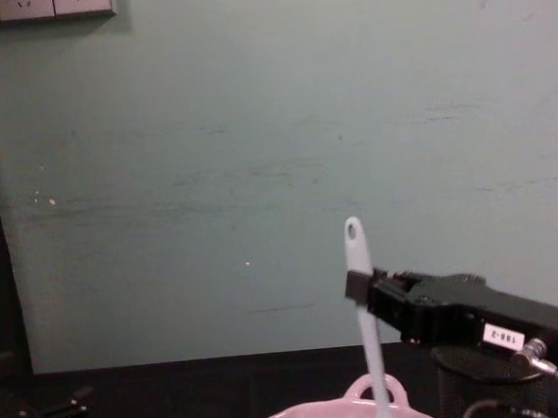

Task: Use the one hand to pick up the spoon and stir the clear water in the bowl.

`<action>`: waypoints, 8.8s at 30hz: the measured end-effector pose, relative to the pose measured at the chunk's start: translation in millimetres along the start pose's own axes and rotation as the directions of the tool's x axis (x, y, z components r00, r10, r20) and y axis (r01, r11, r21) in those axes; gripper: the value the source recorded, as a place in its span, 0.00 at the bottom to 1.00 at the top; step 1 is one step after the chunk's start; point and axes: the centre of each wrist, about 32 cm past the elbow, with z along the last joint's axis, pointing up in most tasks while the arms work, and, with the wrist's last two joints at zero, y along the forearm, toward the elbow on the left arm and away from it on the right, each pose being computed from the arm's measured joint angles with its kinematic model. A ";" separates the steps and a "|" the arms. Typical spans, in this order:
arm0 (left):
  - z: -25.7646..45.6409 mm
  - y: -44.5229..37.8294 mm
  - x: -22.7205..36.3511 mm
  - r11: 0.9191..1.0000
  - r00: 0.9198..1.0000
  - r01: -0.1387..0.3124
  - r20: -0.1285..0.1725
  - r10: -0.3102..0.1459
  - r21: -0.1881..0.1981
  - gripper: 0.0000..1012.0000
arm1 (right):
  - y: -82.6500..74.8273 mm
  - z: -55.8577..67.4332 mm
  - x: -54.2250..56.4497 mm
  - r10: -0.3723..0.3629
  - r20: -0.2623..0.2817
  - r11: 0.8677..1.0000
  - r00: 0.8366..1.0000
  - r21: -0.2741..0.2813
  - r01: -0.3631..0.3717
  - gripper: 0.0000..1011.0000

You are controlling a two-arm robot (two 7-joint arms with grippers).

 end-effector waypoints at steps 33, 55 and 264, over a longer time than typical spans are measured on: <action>0.0 0.0 0.0 1.000 1.000 0.000 0.000 0.000 0.000 1.00 | 44.0 -30.6 9.7 -0.112 0.103 0.986 0.988 0.134 0.098 0.12; 0.0 0.0 0.0 1.000 1.000 0.000 0.000 0.000 0.000 1.00 | 14.4 -18.5 -15.7 0.117 -0.113 0.993 0.987 0.038 -0.114 0.12; 0.0 0.0 0.0 1.000 1.000 0.000 0.000 0.000 0.000 1.00 | 48.8 -38.7 2.2 -0.055 0.082 0.995 0.995 0.087 0.048 0.12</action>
